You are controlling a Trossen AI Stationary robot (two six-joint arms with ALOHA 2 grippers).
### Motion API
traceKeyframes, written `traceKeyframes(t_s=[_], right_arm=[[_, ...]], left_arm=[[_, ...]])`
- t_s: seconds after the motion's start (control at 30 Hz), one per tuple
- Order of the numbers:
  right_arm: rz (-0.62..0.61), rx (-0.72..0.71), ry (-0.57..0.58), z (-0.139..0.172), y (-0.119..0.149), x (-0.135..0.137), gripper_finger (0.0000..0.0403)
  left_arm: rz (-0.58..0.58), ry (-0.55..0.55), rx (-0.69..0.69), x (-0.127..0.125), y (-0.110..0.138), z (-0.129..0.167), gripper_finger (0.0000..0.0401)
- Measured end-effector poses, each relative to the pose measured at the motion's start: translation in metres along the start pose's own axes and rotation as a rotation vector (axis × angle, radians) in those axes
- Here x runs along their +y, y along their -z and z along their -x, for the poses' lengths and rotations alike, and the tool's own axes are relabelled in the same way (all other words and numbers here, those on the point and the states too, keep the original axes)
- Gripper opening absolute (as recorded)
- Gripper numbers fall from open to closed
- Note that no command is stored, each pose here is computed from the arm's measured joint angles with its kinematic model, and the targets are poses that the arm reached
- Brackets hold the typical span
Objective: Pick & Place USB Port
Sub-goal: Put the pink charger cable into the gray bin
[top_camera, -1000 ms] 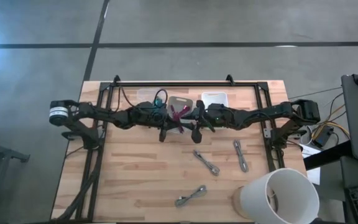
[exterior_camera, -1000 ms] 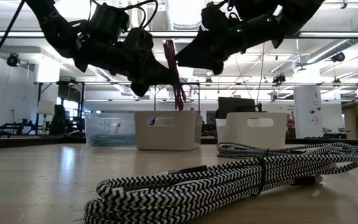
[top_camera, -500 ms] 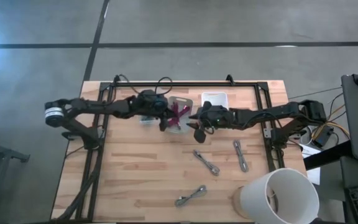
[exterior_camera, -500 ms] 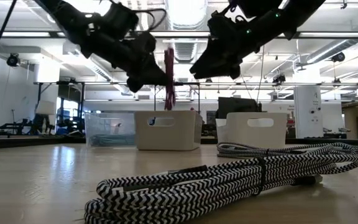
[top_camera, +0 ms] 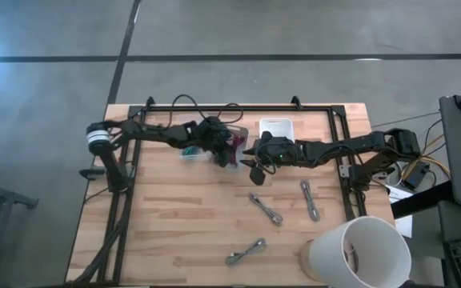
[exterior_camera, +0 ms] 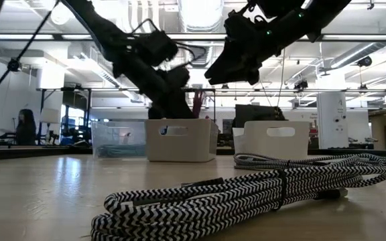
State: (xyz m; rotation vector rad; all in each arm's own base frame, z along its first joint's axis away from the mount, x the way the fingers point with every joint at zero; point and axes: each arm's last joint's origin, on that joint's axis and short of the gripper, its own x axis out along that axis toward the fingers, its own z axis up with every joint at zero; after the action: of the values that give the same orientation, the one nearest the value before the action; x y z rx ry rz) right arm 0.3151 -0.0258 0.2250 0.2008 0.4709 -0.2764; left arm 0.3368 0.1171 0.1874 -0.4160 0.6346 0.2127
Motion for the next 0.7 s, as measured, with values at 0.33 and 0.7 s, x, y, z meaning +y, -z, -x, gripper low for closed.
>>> traceKeyframes(t_s=[0.33,0.7], right_arm=[[0.001,0.005,0.001,0.000,0.001,0.000,0.0169],[-0.002,0.016,0.004,0.000,0.002,0.000,0.0169]], left_arm=[[0.084,-0.006,0.144,0.010,0.004,-0.023,0.0032],[0.076,-0.083,0.126,0.013,0.004,-0.023,0.0090]])
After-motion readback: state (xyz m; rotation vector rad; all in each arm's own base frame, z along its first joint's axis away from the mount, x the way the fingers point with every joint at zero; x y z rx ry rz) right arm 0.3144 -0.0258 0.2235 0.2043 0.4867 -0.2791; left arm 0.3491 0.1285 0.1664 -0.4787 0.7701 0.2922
